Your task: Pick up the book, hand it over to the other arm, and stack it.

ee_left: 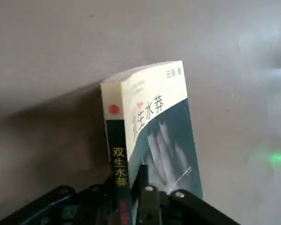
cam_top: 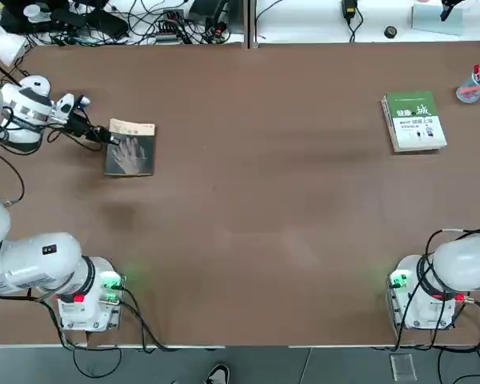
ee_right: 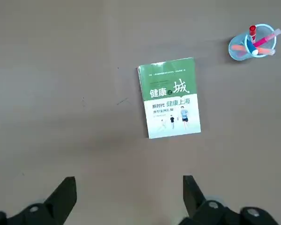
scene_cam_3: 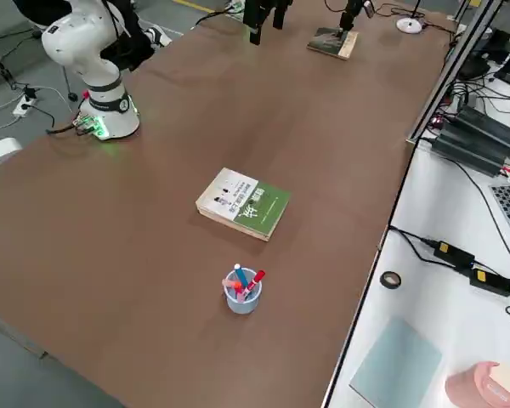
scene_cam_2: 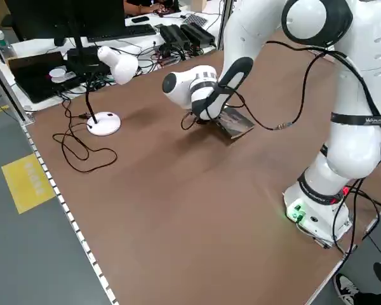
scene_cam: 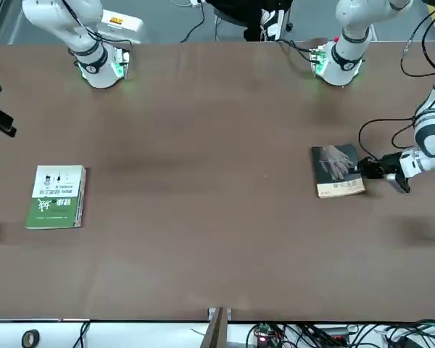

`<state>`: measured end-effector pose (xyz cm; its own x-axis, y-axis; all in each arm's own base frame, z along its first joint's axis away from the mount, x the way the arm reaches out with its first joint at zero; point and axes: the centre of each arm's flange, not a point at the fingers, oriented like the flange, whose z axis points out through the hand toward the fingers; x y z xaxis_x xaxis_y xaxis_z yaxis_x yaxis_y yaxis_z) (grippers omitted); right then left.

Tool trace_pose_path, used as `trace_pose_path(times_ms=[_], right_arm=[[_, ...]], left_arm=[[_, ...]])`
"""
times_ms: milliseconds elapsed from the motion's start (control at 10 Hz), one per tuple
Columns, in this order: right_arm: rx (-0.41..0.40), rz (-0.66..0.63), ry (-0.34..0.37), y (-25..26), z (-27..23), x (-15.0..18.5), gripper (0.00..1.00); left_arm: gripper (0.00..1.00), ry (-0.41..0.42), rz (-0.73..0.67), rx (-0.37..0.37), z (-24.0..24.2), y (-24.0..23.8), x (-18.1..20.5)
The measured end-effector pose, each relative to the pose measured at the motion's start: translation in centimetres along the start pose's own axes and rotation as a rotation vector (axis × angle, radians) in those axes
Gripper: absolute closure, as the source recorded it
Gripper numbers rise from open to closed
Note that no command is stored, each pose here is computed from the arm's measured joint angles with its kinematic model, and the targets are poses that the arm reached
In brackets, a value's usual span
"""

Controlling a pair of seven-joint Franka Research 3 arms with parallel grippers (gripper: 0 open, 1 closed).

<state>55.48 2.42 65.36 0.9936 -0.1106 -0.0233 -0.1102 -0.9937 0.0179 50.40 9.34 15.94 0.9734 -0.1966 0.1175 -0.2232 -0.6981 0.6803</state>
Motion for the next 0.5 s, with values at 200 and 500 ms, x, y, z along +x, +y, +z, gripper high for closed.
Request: trace_pose_path(times_ms=[200,500], right_arm=[[0.0,0.0,0.0,0.01,0.0,0.0,0.0],[0.0,0.0,0.0,0.01,0.0,0.0,0.0]], left_arm=[[0.83,0.0,0.0,-0.001,0.0,0.0,0.0],[0.83,-0.005,0.002,-0.016,0.03,0.17,0.05]])
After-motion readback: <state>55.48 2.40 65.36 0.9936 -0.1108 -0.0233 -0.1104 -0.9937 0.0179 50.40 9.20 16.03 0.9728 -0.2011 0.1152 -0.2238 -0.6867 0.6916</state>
